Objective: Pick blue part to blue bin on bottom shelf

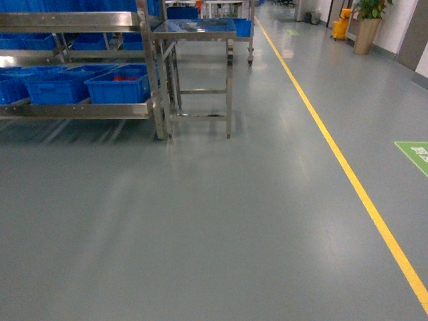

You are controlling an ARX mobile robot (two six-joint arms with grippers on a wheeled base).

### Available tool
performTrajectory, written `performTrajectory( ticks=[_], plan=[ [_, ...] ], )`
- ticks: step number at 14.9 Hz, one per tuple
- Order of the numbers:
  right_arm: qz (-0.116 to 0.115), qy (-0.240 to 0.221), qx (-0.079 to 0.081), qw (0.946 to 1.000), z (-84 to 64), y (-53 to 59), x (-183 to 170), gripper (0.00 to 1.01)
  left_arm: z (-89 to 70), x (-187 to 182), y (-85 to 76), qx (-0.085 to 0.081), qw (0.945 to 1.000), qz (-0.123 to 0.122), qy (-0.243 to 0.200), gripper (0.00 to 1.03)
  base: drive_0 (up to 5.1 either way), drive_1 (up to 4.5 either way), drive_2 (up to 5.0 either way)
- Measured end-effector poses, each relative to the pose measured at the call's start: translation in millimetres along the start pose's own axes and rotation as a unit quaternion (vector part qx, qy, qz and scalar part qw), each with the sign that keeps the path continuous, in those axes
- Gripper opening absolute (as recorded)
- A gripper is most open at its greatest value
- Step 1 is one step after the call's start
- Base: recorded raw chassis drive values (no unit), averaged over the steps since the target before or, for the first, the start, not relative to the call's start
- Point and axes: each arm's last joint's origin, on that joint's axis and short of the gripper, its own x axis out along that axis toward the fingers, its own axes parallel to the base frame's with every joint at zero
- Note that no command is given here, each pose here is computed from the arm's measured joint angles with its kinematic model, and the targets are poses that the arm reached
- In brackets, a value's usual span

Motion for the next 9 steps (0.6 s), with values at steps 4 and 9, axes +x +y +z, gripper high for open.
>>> performTrajectory(
  ticks=[4,9],
  plan=[
    [0.000,0.001,0.000,1.0000,-0.1,0.0,0.0,0.98,0.4,-0.1,0.0,-0.001,1.0000,0.000,-0.002,0.43,0.0,4.24,-4.2],
    [0.000,0.000,0.000,1.0000,-0.1,0.0,0.0,0.98,-0.1,0.2,0.0,0.000,1.0000,0.000,0.000,0.43,0.0,4.19,-4.2]
  ],
)
